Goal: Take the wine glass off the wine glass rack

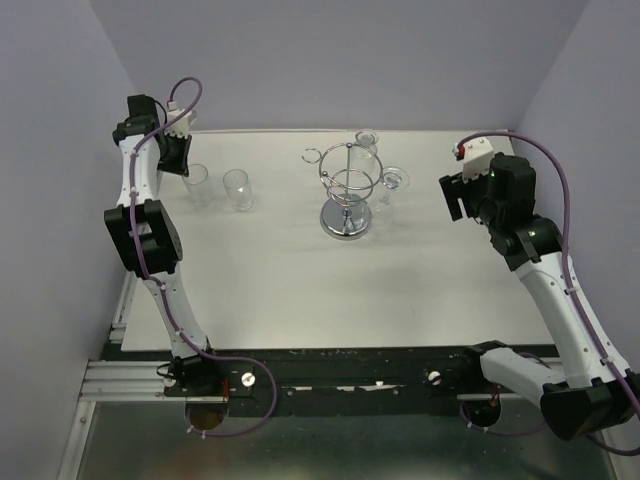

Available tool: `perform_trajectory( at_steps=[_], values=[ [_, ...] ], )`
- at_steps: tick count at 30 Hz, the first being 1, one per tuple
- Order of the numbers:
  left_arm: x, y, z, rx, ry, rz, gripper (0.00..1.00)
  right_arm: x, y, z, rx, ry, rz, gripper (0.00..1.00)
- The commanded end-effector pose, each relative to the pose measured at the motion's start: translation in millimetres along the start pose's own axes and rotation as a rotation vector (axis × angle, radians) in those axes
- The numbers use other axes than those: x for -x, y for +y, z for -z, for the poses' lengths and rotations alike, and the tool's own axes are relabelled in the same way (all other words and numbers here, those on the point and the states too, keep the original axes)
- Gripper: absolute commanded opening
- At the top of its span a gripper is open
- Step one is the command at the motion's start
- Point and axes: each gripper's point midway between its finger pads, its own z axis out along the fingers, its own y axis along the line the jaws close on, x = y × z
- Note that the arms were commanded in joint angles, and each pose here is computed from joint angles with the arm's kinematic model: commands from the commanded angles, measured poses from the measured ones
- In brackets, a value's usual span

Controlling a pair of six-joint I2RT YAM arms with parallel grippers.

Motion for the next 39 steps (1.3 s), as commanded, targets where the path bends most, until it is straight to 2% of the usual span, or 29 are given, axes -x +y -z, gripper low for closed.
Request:
perform_trajectory(
  at_steps=[1, 21, 26, 28, 33, 39],
  values=[
    [2, -20, 0, -0.049, -0.029, 0.019, 0.0, -5, 5, 0, 0.032, 0.013, -0.022, 0.85],
    [-4, -38, -19, -0.083, -0.018, 0.053, 0.01, -9, 3, 5, 0.035, 0.027, -0.042, 0.85],
    [-5, -34, -13, -0.056, -0.014, 0.058, 0.35, -11, 3, 5, 0.039, 0.026, -0.051, 0.85],
    [-2, -32, -6, -0.034, -0.02, 0.057, 0.44, -10, 5, 5, 0.045, 0.024, -0.052, 0.85],
    [11, -33, 22, 0.003, -0.066, 0.038, 0.55, -9, 5, 4, 0.05, 0.02, -0.053, 0.85],
    [40, -39, 80, 0.045, -0.19, -0.003, 0.67, -8, 10, 4, 0.072, 0.014, -0.067, 0.85]
  ],
)
